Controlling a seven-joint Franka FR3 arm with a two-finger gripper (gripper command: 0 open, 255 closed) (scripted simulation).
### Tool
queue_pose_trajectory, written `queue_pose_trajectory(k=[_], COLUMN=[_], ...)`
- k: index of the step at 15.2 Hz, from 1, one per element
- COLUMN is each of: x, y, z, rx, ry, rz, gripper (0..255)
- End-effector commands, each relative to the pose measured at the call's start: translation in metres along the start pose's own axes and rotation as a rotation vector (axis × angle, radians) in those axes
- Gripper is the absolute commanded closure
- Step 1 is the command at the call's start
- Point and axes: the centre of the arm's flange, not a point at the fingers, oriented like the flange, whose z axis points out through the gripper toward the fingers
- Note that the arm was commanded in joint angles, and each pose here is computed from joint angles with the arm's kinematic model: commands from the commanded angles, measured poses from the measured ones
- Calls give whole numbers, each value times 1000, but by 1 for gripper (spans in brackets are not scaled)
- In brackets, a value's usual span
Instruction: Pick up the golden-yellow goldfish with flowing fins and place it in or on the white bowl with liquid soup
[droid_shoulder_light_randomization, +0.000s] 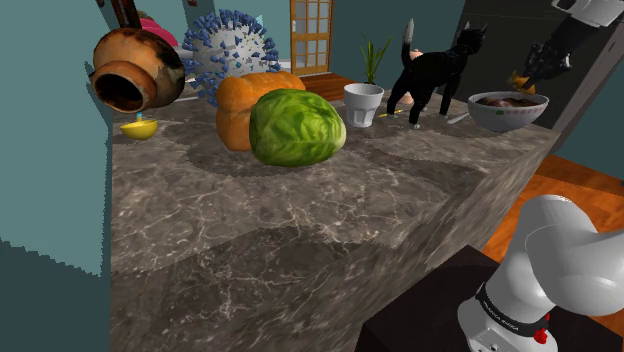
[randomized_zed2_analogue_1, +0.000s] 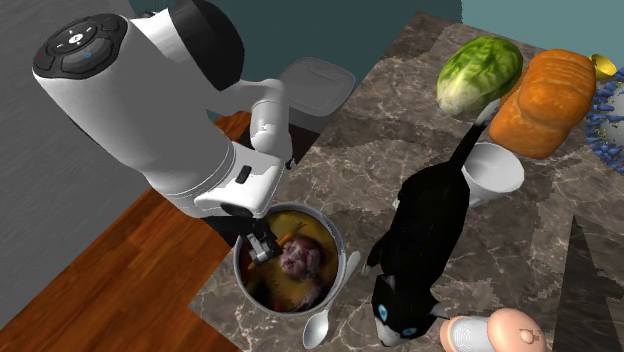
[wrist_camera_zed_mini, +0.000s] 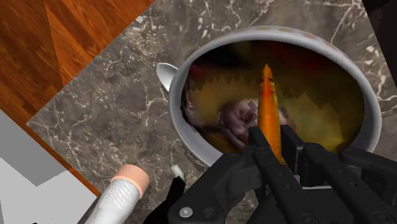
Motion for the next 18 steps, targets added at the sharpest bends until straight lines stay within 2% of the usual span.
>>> queue_pose_trajectory(k=[1, 3, 10, 11, 16, 18], x=[-2, -4, -4, -4, -4, -4], y=[-2, -4, -4, -4, -4, -4], z=[10, 19, 19, 19, 19, -8], rx=[0, 0, 0, 0, 0, 0], ry=[0, 0, 0, 0, 0, 0], rz=[0, 0, 0, 0, 0, 0], gripper=[255, 255, 255, 0, 0, 0])
